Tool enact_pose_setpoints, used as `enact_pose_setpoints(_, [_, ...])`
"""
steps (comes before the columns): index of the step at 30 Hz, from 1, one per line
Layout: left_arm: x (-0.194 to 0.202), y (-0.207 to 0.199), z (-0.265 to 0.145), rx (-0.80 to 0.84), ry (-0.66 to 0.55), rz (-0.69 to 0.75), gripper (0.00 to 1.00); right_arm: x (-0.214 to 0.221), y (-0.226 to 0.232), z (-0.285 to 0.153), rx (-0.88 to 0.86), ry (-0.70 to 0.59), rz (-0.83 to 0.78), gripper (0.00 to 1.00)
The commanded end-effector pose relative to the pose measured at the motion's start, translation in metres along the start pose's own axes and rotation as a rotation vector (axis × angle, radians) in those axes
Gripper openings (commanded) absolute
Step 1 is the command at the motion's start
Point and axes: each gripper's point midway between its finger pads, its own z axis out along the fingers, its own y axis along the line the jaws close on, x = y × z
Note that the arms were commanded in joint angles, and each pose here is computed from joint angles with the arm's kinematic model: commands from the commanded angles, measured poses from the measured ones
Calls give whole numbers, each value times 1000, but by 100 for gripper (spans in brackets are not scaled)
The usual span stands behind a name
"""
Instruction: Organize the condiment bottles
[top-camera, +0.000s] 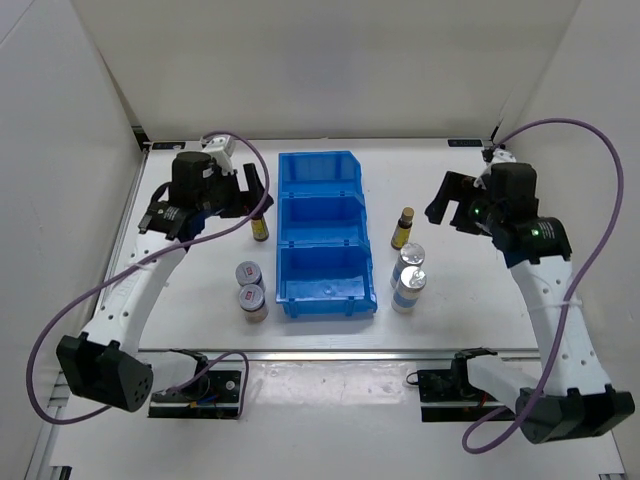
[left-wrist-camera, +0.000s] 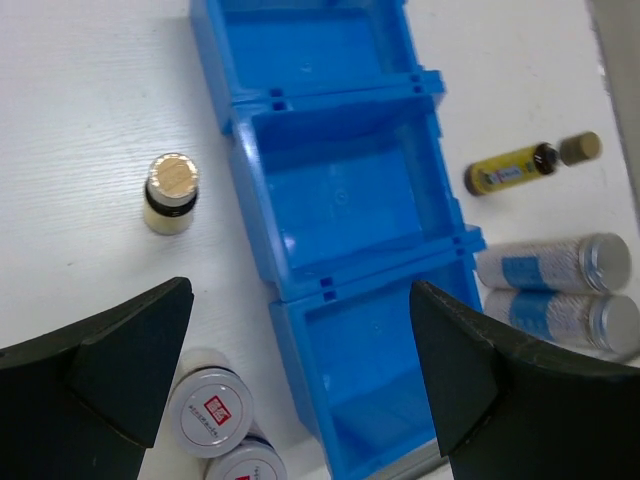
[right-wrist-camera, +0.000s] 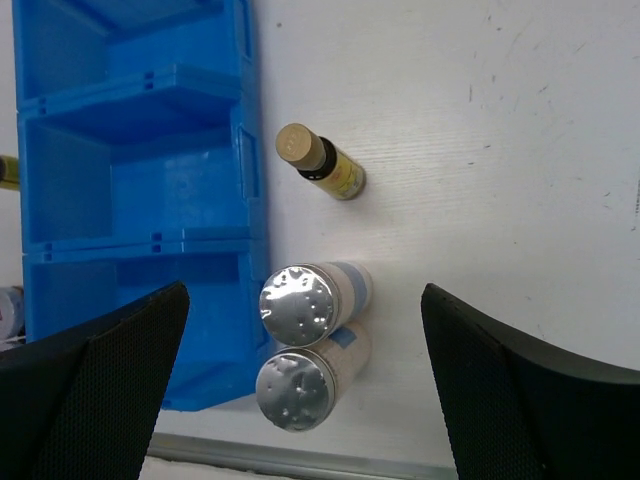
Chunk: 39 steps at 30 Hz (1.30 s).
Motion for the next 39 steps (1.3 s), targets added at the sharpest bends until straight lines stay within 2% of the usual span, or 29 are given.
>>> enact_pose_setpoints(1, [-20, -37, -32, 185, -81, 98, 100, 4, 18, 2, -85, 78, -34, 100])
enact_pose_setpoints(10, [-15, -50, -72, 252, -160, 138, 100, 14, 47, 5, -153, 127, -108, 100])
enact_pose_setpoints(17, [-33, -55, -91, 247, -240, 154, 100, 26, 55, 24, -70, 189, -215, 100])
enact_pose_setpoints(24, [-28, -49, -81, 229, -216, 154, 100, 28, 70, 30, -8, 172, -315, 100])
enact_pose_setpoints(28, [-25, -43, -78, 204, -208, 178, 100, 37, 69, 35, 37, 207, -356, 100])
enact_pose_setpoints(35, [-21, -36, -75, 175, -200, 204, 100, 42, 70, 40, 37, 226, -378, 100])
enact_pose_setpoints(39, [-18, -27, -65, 134, -179, 174, 100, 43, 72, 48, 54, 265, -388, 100])
